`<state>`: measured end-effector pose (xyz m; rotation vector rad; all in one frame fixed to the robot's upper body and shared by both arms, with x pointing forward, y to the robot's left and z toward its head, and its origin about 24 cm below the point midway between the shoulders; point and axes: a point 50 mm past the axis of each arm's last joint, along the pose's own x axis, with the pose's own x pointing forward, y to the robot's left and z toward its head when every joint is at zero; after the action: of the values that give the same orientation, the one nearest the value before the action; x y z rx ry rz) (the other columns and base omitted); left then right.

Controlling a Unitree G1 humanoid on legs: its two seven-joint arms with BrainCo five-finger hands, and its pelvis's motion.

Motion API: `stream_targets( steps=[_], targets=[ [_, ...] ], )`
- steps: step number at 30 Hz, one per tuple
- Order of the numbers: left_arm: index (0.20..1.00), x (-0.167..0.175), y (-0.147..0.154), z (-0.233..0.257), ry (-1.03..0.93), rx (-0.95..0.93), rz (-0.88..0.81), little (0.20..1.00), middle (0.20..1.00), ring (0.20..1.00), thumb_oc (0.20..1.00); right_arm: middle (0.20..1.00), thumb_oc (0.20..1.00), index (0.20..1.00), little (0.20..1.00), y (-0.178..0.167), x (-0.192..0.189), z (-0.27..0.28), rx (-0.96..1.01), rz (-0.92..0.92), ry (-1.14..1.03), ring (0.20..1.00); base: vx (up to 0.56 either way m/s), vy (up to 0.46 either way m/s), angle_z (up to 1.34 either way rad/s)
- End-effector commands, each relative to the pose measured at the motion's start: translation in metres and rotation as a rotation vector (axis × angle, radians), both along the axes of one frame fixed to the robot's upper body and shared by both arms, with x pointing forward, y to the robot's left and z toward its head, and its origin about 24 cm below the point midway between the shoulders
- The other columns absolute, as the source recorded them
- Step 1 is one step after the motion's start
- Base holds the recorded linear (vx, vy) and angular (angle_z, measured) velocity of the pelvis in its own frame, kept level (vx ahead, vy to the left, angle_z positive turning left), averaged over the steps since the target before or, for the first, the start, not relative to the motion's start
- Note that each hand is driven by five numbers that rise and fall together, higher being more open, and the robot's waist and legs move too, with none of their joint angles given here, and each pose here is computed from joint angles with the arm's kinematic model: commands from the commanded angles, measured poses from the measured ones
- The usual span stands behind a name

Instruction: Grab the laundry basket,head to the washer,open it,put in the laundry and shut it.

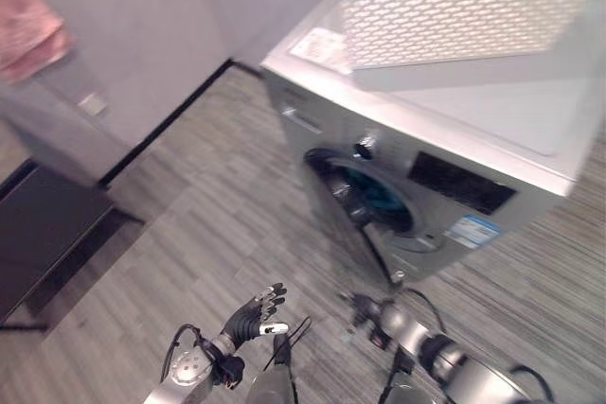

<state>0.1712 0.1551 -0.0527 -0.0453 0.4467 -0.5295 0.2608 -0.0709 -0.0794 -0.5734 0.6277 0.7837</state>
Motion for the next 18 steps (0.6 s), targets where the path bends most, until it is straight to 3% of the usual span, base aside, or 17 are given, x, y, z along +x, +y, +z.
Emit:
stream_targets(
  steps=[1, 4, 5, 10, 13, 16, 17, 18],
  targets=[
    [1.0, 0.016, 0.01, 0.009, -0.079, 0.11, -0.094, 1.0, 1.0, 1.0, 1.0, 1.0, 1.0, 1.0, 1.0, 0.026, -0.005, 0.002, 0.164, -0.037, 0.125, 1.0, 0.02, -0.018, 0.36],
    [1.0, 0.016, 0.009, 0.002, -0.062, 0.114, -0.041, 1.0, 1.0, 1.0, 1.0, 1.0, 1.0, 1.0, 1.0, 0.026, 0.016, 0.017, 0.283, -0.262, 0.066, 1.0, 0.01, 0.0, 0.34],
    [1.0, 0.016, 0.008, 0.003, -0.063, 0.115, -0.042, 1.0, 1.0, 1.0, 1.0, 1.0, 1.0, 1.0, 1.0, 0.026, 0.017, 0.017, 0.284, -0.263, 0.065, 1.0, -0.01, 0.029, 0.37],
    [1.0, 0.017, 0.01, 0.003, -0.064, 0.126, 0.005, 1.0, 1.0, 1.0, 1.0, 1.0, 1.0, 1.0, 1.0, -0.064, 0.063, 0.038, 0.369, -0.939, -0.017, 1.0, 0.04, -0.007, 0.21],
    [1.0, 0.015, 0.015, 0.001, -0.054, 0.15, 0.015, 1.0, 1.0, 1.0, 1.0, 1.0, 1.0, 1.0, 1.0, -0.129, 0.066, 0.047, 0.329, -1.198, -0.044, 1.0, 0.0, 0.008, 0.3],
    [1.0, 0.013, 0.023, 0.001, -0.052, 0.157, 0.051, 1.0, 1.0, 1.0, 1.0, 1.0, 1.0, 1.0, 1.0, -0.197, 0.065, 0.071, 0.413, -1.488, -0.124, 1.0, 0.0, 0.017, 0.12],
    [1.0, 0.013, 0.023, 0.001, -0.053, 0.157, 0.051, 1.0, 1.0, 1.0, 1.0, 1.0, 1.0, 1.0, 1.0, -0.197, 0.065, 0.071, 0.414, -1.488, -0.124, 1.0, 0.0, 0.0, 0.0],
    [1.0, 0.012, 0.03, -0.001, -0.036, 0.14, 0.12, 1.0, 1.0, 1.0, 1.0, 1.0, 1.0, 1.0, 1.0, -0.238, 0.057, 0.086, 0.491, -1.671, -0.197, 1.0, -0.02, 0.021, 0.05]
  ],
)
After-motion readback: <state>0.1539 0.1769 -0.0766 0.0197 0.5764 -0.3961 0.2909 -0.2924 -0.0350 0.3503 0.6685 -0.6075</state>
